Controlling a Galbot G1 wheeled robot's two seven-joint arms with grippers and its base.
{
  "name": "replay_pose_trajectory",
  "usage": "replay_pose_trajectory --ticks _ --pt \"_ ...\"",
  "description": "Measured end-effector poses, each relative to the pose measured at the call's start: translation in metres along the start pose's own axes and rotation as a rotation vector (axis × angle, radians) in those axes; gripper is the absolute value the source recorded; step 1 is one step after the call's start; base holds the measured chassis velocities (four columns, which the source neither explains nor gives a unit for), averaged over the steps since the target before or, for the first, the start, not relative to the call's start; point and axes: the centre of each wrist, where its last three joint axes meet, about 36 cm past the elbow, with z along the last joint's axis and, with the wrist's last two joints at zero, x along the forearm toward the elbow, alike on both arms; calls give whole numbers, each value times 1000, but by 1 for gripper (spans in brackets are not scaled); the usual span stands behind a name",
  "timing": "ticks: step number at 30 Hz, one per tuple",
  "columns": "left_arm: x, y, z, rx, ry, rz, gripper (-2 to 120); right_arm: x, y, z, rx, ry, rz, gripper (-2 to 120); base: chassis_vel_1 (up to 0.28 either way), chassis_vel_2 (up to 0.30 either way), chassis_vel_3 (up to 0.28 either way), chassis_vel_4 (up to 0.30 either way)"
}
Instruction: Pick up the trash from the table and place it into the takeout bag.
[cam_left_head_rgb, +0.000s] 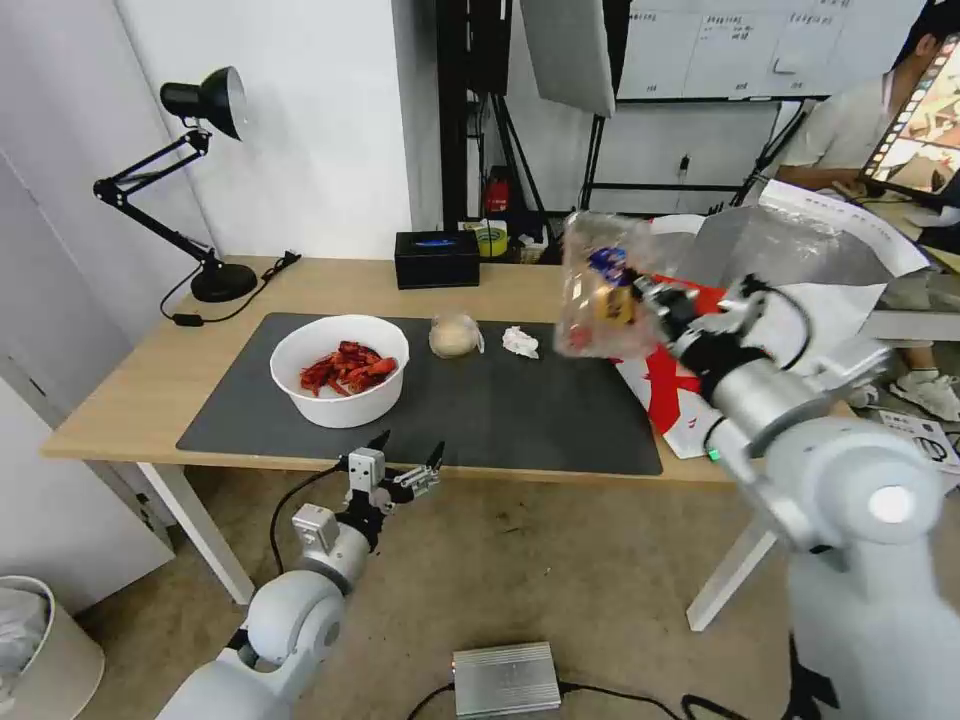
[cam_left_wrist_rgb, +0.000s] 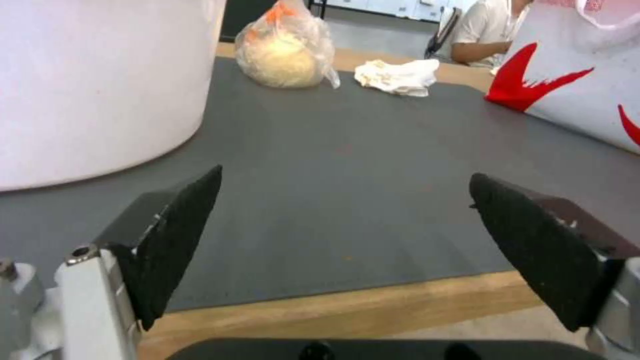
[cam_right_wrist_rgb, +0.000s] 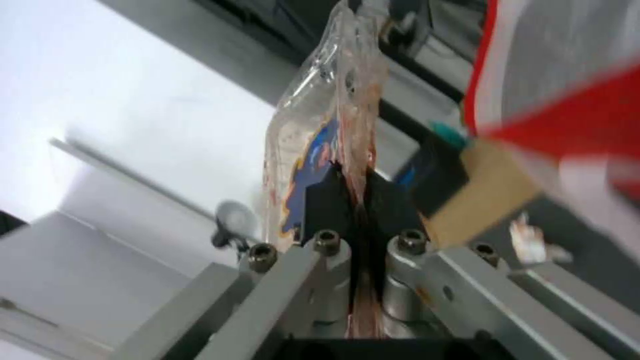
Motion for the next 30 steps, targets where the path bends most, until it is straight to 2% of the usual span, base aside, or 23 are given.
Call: replay_pose_trajectory --ticks 2,6,15,24,30 --pt "-1 1 0 -2 0 -1 100 2 1 -23 2 -51 -11 1 0 0 0 0" --pt "-1 2 -2 -3 -4 -5 100 3 1 -47 11 -101 -21 1 0 0 0 0" --pt "5 7 -6 -3 -12 -24 100 -3 -1 -87 26 -161 34 1 0 0 0 0" --pt "21 26 -18 -13 -26 -67 100 -4 -23 -139 10 -233 126 1 0 0 0 0" --pt "28 31 -24 -14 -34 -83 100 -4 -30 -155 -3 -263 145 1 0 0 0 0"
